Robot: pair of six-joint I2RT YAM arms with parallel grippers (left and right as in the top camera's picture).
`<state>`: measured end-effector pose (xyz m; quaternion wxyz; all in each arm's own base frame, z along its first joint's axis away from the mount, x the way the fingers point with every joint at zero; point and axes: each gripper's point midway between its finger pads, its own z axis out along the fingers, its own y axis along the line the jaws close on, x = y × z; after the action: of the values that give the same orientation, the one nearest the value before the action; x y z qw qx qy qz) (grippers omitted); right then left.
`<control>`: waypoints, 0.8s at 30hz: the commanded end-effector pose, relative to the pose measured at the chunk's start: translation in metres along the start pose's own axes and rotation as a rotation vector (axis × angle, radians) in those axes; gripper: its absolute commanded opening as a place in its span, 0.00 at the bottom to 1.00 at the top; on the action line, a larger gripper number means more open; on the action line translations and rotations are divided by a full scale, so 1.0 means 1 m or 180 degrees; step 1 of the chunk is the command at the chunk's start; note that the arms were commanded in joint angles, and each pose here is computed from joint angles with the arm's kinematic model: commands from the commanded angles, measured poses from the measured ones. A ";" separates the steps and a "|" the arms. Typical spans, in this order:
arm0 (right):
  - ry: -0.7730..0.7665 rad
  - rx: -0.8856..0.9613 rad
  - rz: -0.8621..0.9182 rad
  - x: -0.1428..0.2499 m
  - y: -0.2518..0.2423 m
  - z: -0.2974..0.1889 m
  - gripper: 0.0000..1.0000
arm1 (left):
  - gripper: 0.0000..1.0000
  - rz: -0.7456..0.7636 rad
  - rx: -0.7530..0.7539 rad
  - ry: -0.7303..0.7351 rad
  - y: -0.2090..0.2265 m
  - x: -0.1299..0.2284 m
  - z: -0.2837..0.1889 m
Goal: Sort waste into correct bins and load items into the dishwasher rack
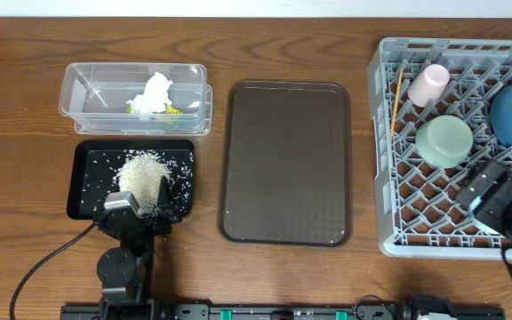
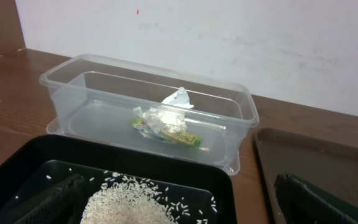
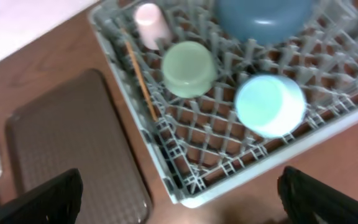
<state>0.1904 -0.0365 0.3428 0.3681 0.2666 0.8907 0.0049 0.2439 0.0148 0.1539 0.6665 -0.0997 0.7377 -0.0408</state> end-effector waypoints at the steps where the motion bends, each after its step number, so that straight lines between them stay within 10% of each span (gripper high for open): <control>1: -0.0032 -0.0194 -0.0098 0.014 0.010 0.008 0.99 | 0.98 0.0034 -0.0055 0.0139 0.005 0.016 0.001; 24: -0.0703 -0.1763 -0.0643 0.102 0.067 0.131 0.99 | 0.98 0.0034 -0.0055 0.0139 0.005 0.016 0.001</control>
<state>0.2499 0.0365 0.2044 0.5145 0.0806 0.8393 0.1561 0.2439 0.0141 0.1539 0.6664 -0.0984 0.7378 -0.0422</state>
